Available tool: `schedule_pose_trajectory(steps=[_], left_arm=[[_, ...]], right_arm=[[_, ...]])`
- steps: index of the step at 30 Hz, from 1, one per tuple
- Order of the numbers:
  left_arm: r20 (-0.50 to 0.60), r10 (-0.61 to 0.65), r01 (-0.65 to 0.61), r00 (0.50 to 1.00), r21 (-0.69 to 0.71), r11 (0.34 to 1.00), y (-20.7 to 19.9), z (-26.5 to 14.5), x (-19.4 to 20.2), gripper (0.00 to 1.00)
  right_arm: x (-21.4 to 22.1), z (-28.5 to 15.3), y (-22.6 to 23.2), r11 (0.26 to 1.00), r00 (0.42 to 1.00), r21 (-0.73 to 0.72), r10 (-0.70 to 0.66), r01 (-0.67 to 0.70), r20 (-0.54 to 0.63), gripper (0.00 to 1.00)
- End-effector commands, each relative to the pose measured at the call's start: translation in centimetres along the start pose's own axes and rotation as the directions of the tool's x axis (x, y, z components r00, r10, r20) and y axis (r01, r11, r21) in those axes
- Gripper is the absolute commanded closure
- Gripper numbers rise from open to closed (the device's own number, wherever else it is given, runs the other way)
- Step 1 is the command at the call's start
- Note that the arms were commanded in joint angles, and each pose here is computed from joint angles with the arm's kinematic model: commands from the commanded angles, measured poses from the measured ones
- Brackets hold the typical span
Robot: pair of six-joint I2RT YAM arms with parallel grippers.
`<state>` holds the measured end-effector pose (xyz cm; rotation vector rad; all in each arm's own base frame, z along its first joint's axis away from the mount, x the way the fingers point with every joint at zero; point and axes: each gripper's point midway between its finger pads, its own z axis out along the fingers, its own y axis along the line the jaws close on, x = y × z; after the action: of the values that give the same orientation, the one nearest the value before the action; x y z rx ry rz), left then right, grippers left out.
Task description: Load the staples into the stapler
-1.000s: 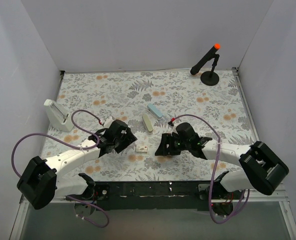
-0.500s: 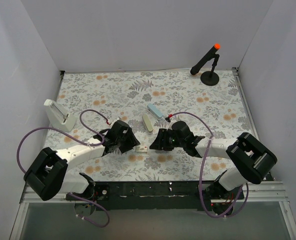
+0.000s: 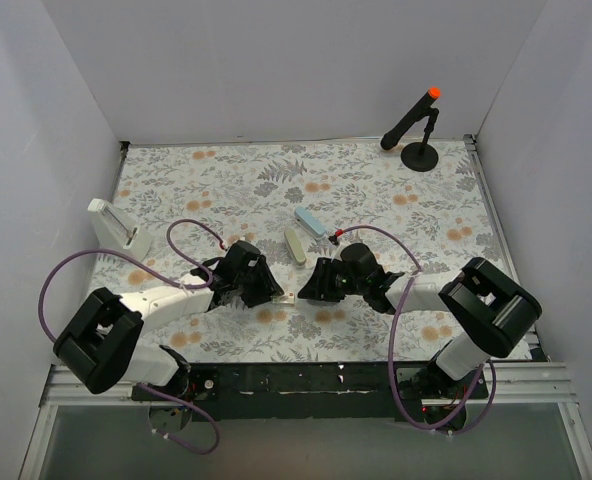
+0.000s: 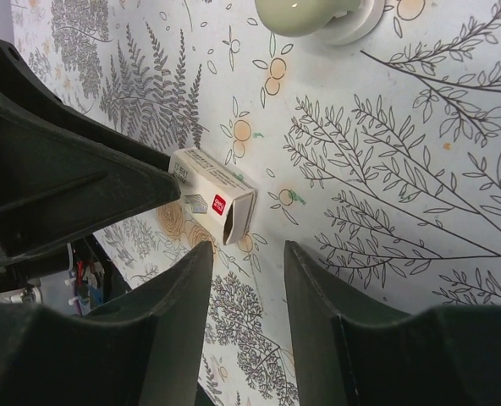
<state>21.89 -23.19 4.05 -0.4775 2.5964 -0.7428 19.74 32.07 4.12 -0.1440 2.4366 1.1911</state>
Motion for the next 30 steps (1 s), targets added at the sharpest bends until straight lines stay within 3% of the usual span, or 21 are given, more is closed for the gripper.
schedule_pose_trajectory(steps=[1, 3, 12, 30], left_arm=[[-0.014, 0.014, -0.014, 1.0, 0.01, 1.0, -0.1, 0.2, 0.1, 0.59], [-0.017, 0.014, -0.014, 1.0, 0.006, 1.0, 0.0, 0.3, 0.1, 0.6], [-0.039, 0.01, -0.01, 0.999, 0.009, 1.0, 0.1, 0.2, 0.6, 0.78], [-0.056, 0.007, -0.006, 0.998, 0.009, 1.0, 0.2, 0.3, 1.0, 0.89]], right_arm=[[-0.7, 0.5, 1.1, 0.999, 1.0, -0.047, -0.003, 0.004, 0.022, 0.53], [-0.7, 0.6, 1.2, 0.999, 1.0, -0.054, 0.0, 0.001, 0.021, 0.53], [-0.2, 1.1, 0.9, 0.999, 1.0, -0.051, 0.015, -0.015, 0.006, 0.54], [0.2, 1.5, -0.2, 0.999, 1.0, -0.026, 0.025, -0.024, 0.007, 0.65]])
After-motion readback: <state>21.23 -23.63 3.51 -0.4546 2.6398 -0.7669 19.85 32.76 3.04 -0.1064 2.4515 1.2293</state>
